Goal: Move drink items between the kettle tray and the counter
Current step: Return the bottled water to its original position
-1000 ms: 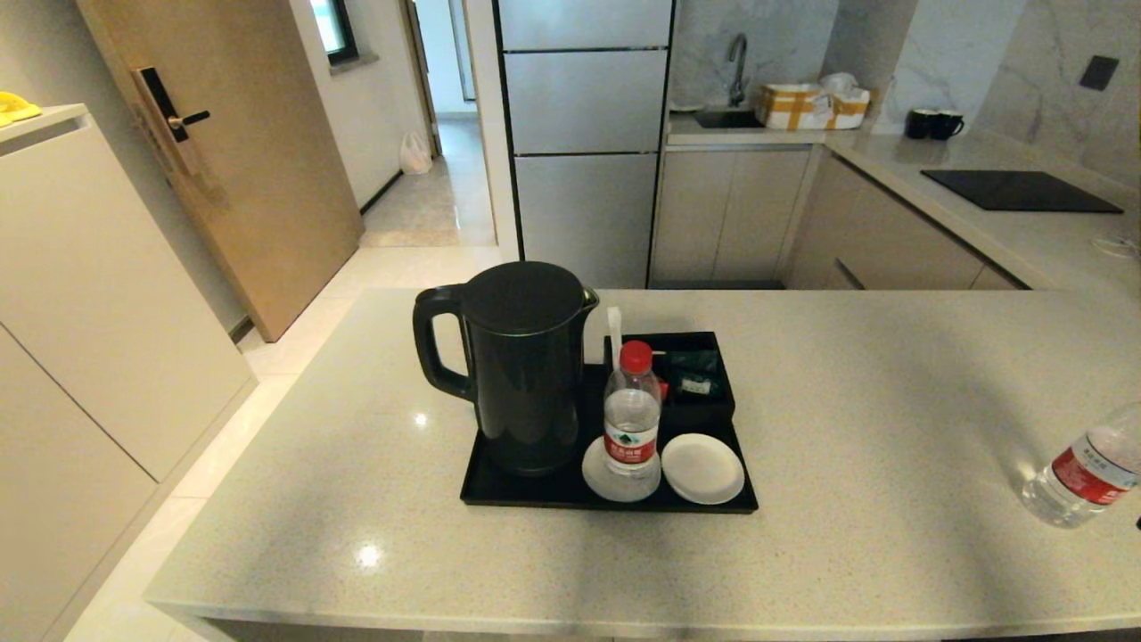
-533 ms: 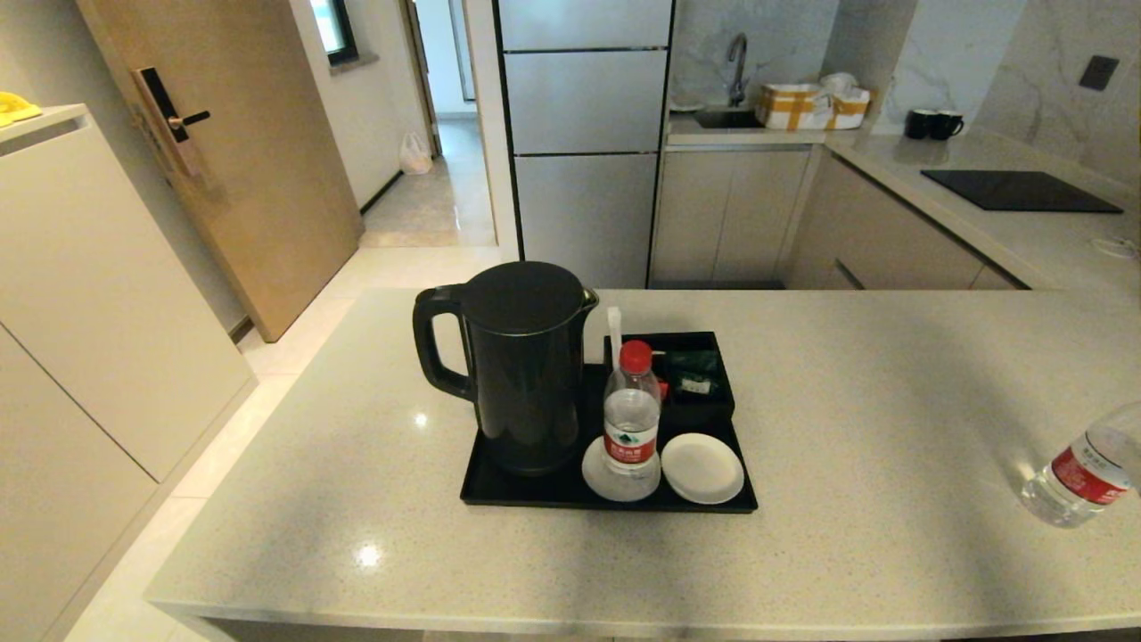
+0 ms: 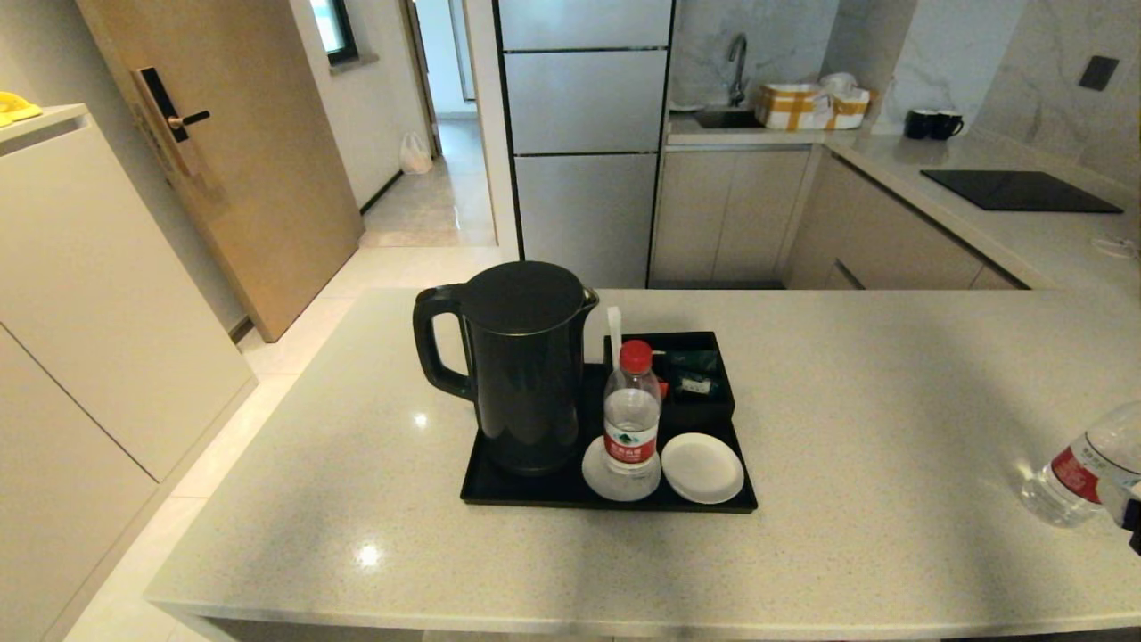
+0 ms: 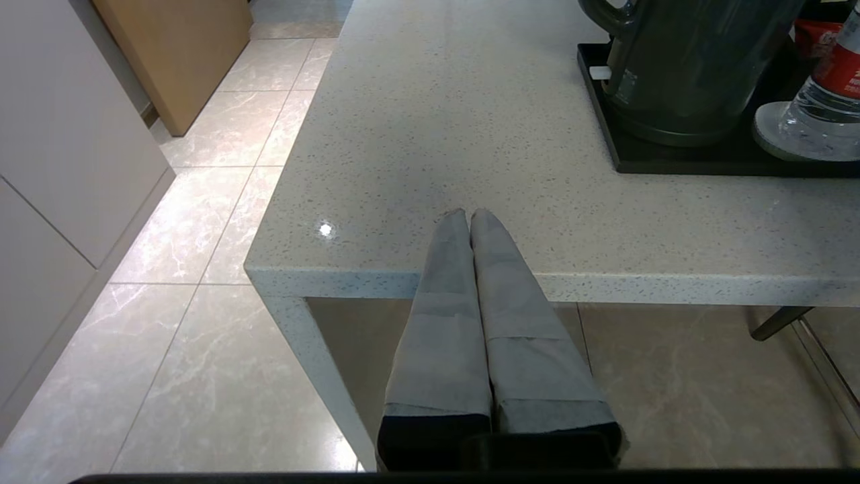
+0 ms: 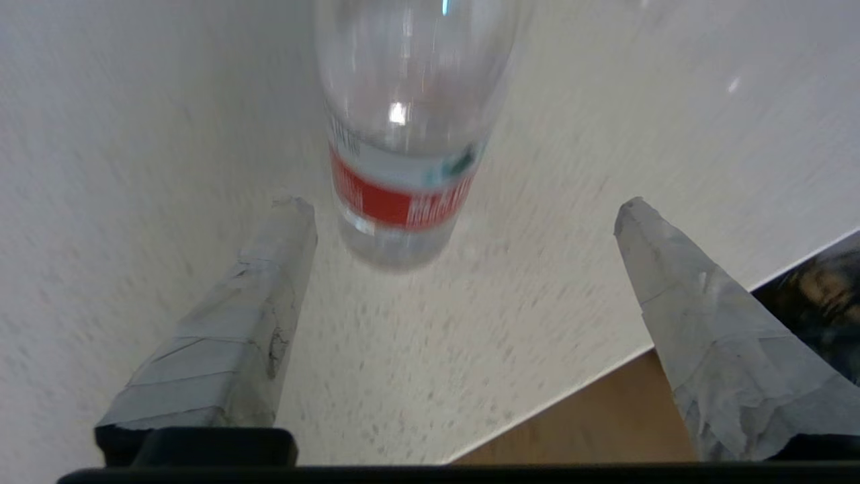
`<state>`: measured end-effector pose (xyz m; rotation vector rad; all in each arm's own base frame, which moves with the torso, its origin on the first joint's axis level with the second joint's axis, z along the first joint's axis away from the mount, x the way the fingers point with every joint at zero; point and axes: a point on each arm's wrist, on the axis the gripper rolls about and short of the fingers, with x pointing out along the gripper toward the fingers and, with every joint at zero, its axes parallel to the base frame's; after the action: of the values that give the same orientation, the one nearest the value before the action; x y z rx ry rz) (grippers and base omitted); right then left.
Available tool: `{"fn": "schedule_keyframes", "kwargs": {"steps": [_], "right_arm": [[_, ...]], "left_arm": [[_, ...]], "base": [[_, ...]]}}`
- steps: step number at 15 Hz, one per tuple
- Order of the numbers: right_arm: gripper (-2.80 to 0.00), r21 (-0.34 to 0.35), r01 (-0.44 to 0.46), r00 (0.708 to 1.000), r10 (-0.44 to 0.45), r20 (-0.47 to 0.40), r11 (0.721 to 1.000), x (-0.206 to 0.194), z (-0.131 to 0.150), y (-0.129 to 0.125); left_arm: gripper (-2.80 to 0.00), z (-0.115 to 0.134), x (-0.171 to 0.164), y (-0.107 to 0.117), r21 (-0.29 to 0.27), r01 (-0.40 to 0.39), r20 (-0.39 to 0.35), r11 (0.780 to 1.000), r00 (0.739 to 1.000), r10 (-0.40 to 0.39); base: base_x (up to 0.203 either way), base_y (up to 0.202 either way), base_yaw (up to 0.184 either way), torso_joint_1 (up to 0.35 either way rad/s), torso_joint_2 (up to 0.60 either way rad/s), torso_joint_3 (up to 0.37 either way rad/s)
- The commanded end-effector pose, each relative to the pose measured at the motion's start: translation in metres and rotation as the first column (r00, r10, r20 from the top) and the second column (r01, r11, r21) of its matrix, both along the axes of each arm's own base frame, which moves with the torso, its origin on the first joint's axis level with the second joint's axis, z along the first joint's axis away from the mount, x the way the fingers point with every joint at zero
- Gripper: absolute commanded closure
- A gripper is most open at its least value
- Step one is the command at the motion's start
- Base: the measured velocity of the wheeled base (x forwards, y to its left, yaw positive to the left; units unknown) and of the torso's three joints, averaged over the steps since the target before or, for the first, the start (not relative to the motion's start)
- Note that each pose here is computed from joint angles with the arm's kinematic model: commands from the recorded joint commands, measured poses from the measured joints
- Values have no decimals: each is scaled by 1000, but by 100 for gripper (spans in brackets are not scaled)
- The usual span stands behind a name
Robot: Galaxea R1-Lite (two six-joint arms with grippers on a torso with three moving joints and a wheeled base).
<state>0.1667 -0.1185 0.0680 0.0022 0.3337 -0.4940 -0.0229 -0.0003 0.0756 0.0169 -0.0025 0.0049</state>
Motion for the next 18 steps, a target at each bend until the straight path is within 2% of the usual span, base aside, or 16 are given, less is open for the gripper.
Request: {"fn": "schedule_keyframes", "kwargs": {"steps": [1,4,7,13,18], "right_arm": [[-280,45,-2,998,4,-61,999,8,-19,-6],[-280,50,-2,999,4,-43,999,22,-23,-15],[-280,15,-21,1000,21,4,1000,41,-20,-22],[-280,25,-74,997,74,-8,997,64,-34,-21],[-280,22,-81,997,81,-2,996,77,-40,-26]], "left_arm": [[0,0,0,0,0,0,-3,1000,1000,0],[0,0,0,0,0,-3,-3,1000,1000,3],[0,0,0,0,0,0,-3,1000,1000,0],[0,0,0,0,0,-1,-3,1000,1000,1],[0,0,0,0,0,-1,-3,1000,1000,1]], "base": [[0,0,0,0,0,0],[0,0,0,0,0,0],[0,0,0,0,0,0],[0,0,0,0,0,0],[0,0,0,0,0,0]]}}
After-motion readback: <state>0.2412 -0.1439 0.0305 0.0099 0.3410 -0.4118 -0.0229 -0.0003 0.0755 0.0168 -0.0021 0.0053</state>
